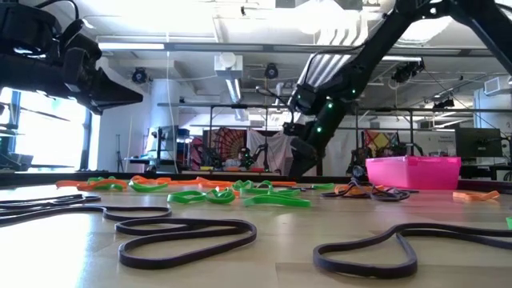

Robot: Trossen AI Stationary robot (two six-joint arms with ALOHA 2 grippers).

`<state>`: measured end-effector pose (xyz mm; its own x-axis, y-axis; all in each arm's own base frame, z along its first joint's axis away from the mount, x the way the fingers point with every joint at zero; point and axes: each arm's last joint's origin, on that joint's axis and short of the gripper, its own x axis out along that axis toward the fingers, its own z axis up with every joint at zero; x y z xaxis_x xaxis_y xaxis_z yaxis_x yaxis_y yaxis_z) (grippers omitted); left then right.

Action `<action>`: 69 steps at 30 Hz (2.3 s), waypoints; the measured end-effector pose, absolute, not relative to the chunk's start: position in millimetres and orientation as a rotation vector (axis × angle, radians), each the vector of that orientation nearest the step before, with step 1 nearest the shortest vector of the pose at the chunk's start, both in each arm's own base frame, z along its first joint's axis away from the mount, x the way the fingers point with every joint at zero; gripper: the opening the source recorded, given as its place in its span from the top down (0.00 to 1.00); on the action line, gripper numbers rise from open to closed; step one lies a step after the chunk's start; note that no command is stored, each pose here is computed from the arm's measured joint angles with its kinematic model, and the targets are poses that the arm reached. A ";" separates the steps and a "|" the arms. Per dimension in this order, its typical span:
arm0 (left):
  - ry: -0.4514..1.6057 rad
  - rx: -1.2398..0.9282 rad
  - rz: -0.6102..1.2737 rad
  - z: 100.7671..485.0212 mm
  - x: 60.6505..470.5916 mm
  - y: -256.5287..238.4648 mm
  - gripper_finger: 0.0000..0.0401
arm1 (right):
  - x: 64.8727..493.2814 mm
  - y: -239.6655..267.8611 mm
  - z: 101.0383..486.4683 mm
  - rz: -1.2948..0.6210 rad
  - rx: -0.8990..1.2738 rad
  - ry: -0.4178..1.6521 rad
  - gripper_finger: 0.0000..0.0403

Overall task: Sort rubber bands into baskets
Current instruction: Put the orange rubber band into the red bin

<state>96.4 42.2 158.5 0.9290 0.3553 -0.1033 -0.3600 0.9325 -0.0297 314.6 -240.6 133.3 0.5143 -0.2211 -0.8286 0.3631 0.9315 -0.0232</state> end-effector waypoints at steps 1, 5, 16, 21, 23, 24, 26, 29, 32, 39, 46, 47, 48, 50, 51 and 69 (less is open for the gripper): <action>0.097 -0.048 0.367 158.6 96.3 42.2 0.98 | 314.7 -240.6 130.8 -0.350 0.162 0.977 0.50; 0.097 -0.047 0.366 158.6 96.4 42.2 0.98 | 315.1 -241.5 126.5 -0.358 0.155 0.987 0.51; 0.096 -0.047 0.367 158.7 96.3 42.2 0.98 | 313.7 -243.4 125.7 -0.365 0.149 0.993 0.87; 0.095 -0.050 0.368 158.7 96.3 42.3 0.98 | 315.6 -240.3 132.4 -0.346 0.172 1.066 0.98; 0.095 -0.049 0.368 158.7 96.3 42.3 0.98 | 318.4 -238.9 140.0 -0.331 0.186 1.105 0.97; 0.095 -0.049 0.368 158.7 96.3 42.3 0.98 | 321.0 -238.3 145.0 -0.329 0.184 1.118 0.98; 0.096 -0.049 0.368 158.6 96.4 42.3 0.98 | 326.4 -235.9 156.6 -0.343 0.161 1.143 0.99; 0.096 -0.049 0.368 158.7 96.3 42.3 0.98 | 330.5 -229.8 178.8 -0.384 0.115 1.202 0.99; 0.095 -0.048 0.368 158.7 96.3 42.3 0.98 | 330.5 -221.3 205.1 -0.410 0.075 1.221 1.00; 0.095 -0.047 0.367 158.7 96.4 42.2 0.98 | 297.7 -204.5 259.2 -0.596 0.108 1.247 1.00; 0.080 -0.063 0.292 160.0 97.2 40.2 0.98 | 229.3 -198.3 279.4 -0.928 0.262 1.211 1.00; 0.074 -0.065 0.279 160.5 97.3 39.9 0.98 | 218.8 -197.4 277.9 -0.982 0.295 1.200 1.00; 0.071 -0.065 0.268 161.0 97.4 39.6 0.98 | 208.0 -196.9 274.8 -1.032 0.329 1.193 1.00; 0.070 -0.072 0.245 161.0 97.6 38.9 0.98 | 189.2 -193.9 265.3 -1.109 0.391 1.192 1.00; 0.070 -0.073 0.234 161.1 97.7 38.6 0.98 | 181.2 -192.4 259.6 -1.138 0.416 1.190 1.00; 0.112 -0.119 0.320 160.7 100.5 42.6 0.98 | 138.4 -187.9 184.0 -1.243 0.589 1.169 0.99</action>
